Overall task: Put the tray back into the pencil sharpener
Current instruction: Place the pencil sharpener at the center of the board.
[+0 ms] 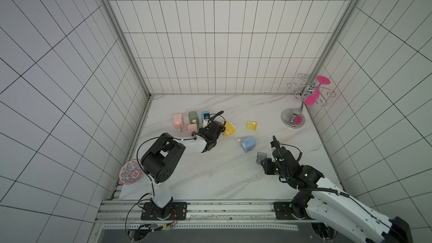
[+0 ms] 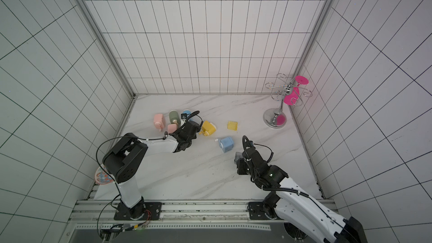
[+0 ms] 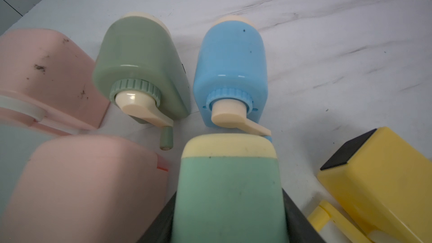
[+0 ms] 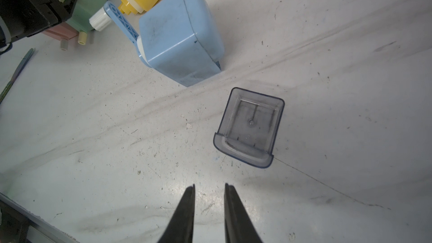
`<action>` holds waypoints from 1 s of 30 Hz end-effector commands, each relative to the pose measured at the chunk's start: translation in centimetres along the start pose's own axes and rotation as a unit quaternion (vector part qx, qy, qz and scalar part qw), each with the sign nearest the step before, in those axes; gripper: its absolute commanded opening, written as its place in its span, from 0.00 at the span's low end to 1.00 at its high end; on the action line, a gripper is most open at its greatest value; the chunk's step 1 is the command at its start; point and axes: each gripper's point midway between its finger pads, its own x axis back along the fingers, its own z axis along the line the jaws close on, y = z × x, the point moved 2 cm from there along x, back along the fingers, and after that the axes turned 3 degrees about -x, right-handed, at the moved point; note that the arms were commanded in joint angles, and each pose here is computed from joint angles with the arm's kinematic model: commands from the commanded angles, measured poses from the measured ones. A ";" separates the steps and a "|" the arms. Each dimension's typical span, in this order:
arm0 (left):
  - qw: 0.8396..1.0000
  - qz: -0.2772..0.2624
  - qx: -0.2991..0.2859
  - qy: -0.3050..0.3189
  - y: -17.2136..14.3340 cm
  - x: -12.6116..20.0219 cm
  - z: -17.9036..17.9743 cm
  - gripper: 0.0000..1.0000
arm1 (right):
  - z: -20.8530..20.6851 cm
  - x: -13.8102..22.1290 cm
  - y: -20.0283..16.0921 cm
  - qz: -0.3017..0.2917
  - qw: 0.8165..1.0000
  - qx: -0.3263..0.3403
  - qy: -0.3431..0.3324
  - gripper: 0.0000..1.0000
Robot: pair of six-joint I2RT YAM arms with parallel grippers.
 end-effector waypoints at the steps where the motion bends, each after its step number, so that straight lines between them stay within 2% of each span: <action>1: 0.999 -0.010 0.033 0.010 0.8 -0.4 0.2 0.21 | 1.0 0.9 1.7 -0.021 1.000 -0.002 0.013 0.25; 7: 0.999 -0.011 0.033 0.008 0.9 -0.2 0.3 0.51 | 1.0 0.8 1.6 -0.018 1.000 -0.002 0.014 0.25; 17: 0.999 -0.020 0.038 -0.007 2.0 1.0 0.2 0.79 | 1.1 0.8 1.5 -0.015 1.000 0.001 0.017 0.26; 21: 0.999 -0.029 0.043 -0.010 2.8 1.9 0.4 0.83 | 1.2 0.9 1.5 -0.014 1.000 0.001 0.020 0.26; 24: 0.997 -0.052 0.044 -0.023 4.5 3.9 0.4 0.84 | 1.1 1.0 1.6 -0.018 1.000 0.003 0.020 0.26; 30: 0.987 -0.103 0.050 -0.112 9.3 9.1 1.6 0.83 | 0.9 1.6 2.3 -0.024 1.000 0.020 0.003 0.27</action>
